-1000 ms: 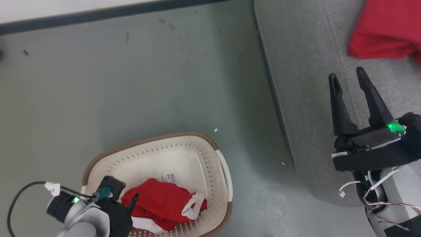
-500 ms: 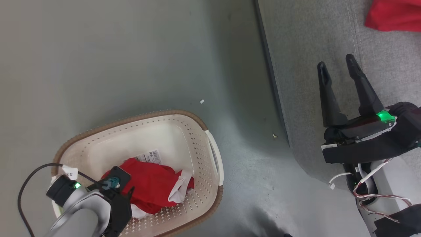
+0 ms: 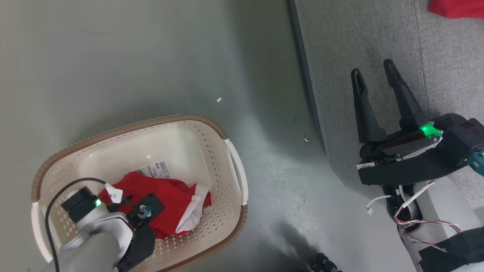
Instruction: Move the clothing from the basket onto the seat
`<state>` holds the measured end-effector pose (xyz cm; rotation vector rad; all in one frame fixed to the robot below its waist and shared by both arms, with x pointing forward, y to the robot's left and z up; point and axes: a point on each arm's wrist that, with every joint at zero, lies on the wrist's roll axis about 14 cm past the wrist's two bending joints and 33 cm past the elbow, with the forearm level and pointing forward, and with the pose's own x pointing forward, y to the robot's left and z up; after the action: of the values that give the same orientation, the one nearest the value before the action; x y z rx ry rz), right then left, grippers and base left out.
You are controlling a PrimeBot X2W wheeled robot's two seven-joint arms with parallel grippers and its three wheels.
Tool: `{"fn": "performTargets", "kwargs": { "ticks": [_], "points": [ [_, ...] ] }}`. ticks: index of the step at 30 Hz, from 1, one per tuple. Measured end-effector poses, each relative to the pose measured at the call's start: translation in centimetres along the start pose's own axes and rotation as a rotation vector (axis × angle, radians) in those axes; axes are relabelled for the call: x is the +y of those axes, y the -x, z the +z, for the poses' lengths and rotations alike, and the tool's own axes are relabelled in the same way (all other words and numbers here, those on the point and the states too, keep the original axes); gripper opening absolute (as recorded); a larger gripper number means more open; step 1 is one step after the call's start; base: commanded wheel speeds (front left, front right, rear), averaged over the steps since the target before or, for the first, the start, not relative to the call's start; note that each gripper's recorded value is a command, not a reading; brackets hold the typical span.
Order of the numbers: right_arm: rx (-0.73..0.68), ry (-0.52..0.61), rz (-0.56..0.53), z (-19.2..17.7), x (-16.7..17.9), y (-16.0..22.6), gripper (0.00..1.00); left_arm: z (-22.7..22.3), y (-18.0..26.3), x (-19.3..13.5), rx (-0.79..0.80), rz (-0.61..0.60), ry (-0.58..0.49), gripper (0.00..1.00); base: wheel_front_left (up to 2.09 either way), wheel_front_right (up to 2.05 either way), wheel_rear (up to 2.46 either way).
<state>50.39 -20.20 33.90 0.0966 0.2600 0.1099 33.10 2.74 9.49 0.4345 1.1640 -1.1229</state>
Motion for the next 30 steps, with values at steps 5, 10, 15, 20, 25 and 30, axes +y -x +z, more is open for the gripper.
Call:
{"fn": "performTargets", "kwargs": {
  "ticks": [5,10,15,20,25,30],
  "points": [
    [0.007,0.008,-0.003,-0.7,-0.2,-0.4,1.0,-0.5,-1.4,-0.5,0.039,-0.031,-0.075,1.0,0.0,0.0,0.0],
    [0.009,0.016,-0.006,-1.2,-0.4,-0.9,1.0,-2.0,-2.6,-0.9,0.093,-0.057,-0.1,1.0,0.0,0.0,0.0],
    [0.023,0.026,-0.017,-1.8,-0.8,-0.9,1.0,-2.5,-3.4,-2.3,0.121,-0.095,-0.112,1.0,0.0,0.0,0.0],
    [0.027,0.025,-0.023,-1.9,-1.0,-1.0,1.0,-2.7,-3.6,-2.1,0.13,-0.093,-0.115,0.75,0.0,0.0,0.0],
    [0.025,0.023,-0.025,-1.9,-1.0,-1.0,1.0,-1.8,-3.7,-2.0,0.092,-0.088,-0.105,0.0,0.0,0.0,0.0],
    [0.025,0.019,-0.032,-1.8,-1.1,-1.0,1.0,-0.2,-3.5,-2.5,0.034,-0.089,-0.078,0.0,0.0,0.0,0.0]
  ]
}}
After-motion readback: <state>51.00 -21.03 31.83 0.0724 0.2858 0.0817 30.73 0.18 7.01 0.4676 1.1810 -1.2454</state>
